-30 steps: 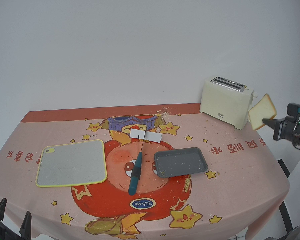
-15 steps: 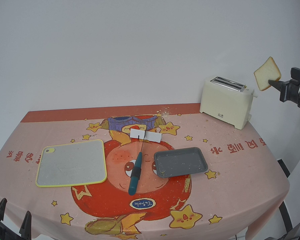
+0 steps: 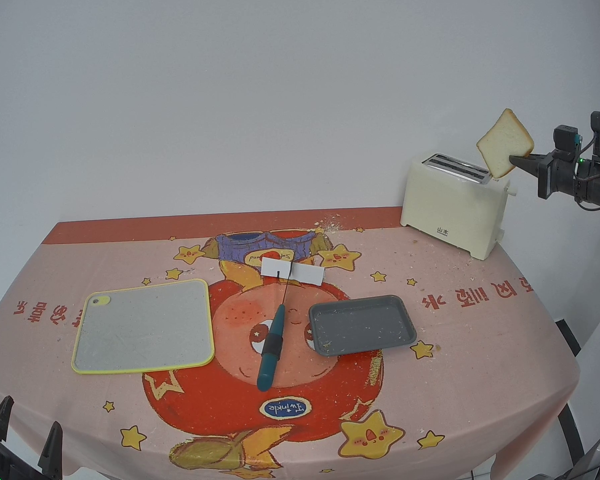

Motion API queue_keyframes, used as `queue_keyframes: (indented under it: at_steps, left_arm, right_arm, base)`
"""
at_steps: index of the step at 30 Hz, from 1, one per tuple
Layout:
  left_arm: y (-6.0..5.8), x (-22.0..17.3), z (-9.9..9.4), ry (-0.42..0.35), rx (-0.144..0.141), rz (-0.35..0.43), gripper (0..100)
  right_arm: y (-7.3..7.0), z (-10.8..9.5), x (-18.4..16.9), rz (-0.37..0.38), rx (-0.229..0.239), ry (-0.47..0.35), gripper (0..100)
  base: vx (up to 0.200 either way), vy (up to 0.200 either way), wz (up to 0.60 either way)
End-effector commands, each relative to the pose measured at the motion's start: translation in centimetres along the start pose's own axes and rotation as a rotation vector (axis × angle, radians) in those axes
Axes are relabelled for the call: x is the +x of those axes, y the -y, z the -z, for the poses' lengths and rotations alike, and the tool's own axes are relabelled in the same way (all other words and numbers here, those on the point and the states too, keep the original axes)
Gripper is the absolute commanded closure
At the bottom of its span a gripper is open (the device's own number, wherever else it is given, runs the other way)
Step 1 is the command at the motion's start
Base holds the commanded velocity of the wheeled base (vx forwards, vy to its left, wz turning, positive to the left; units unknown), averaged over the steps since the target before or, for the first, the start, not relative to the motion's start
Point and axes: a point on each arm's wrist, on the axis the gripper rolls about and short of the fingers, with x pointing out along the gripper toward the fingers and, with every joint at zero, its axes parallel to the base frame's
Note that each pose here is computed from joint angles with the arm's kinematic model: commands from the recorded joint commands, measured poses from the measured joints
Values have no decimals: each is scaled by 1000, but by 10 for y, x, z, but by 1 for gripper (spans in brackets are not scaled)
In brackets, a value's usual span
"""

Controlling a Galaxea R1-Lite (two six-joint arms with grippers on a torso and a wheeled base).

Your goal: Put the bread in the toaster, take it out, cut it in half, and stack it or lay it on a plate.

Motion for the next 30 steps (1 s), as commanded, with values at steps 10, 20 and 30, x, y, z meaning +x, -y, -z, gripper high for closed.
queue_keyframes:
  at_steps: [10,20,30]
  left_arm:
    - [0,1,5,-19,-2,-1,0]
    - [0,1,5,-19,-4,-1,0]
    - [0,1,5,-19,-5,-1,0]
  right_arm:
    - [-4,-9,18,-95,-70,-17,100]
    - [-13,-8,30,-142,-118,-29,100]
    - [-15,-4,43,-162,-148,-35,100]
  base:
    - [0,-200,0]
    - [180,-20,0]
    - [20,0,0]
